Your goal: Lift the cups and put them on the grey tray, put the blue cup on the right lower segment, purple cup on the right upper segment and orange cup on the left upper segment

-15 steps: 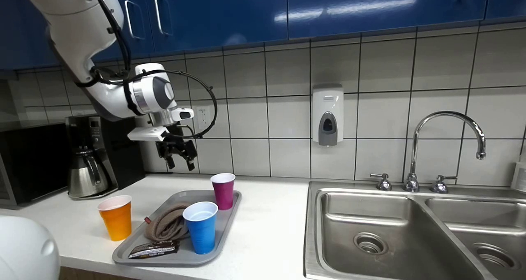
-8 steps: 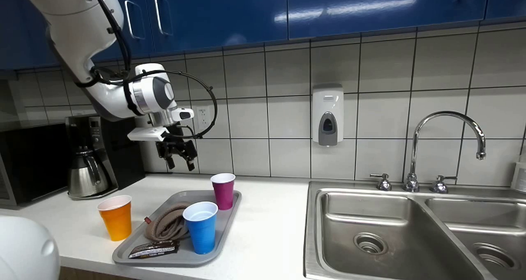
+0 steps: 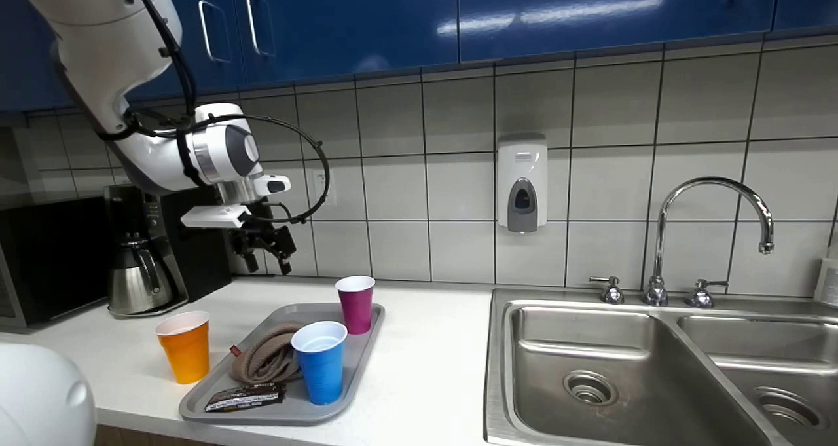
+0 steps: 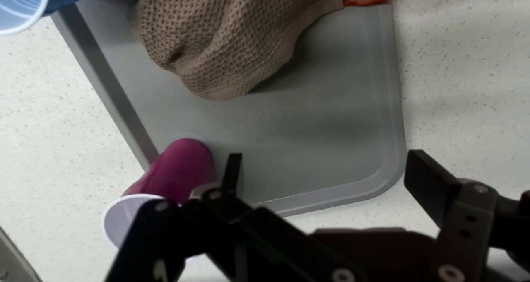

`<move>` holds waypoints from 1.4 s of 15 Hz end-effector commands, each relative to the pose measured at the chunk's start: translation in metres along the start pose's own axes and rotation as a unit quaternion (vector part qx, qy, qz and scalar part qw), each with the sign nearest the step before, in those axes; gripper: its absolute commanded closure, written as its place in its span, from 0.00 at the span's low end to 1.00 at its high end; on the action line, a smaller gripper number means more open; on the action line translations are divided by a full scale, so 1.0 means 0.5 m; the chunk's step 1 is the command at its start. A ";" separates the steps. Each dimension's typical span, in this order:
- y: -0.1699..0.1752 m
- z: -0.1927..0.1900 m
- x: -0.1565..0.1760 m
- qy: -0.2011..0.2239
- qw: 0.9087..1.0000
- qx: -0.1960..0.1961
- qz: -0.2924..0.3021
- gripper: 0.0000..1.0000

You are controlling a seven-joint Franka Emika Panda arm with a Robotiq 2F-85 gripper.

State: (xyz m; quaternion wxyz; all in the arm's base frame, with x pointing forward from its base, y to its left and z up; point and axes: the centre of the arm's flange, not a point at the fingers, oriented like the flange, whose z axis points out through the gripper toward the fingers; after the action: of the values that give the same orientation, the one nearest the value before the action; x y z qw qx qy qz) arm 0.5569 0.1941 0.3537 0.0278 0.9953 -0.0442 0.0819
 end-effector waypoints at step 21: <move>-0.084 0.006 -0.202 -0.046 0.994 0.015 -0.098 0.00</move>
State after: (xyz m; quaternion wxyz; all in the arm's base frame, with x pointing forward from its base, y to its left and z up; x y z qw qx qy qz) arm 0.4723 0.2443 0.3294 0.0249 0.9981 0.0433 0.0349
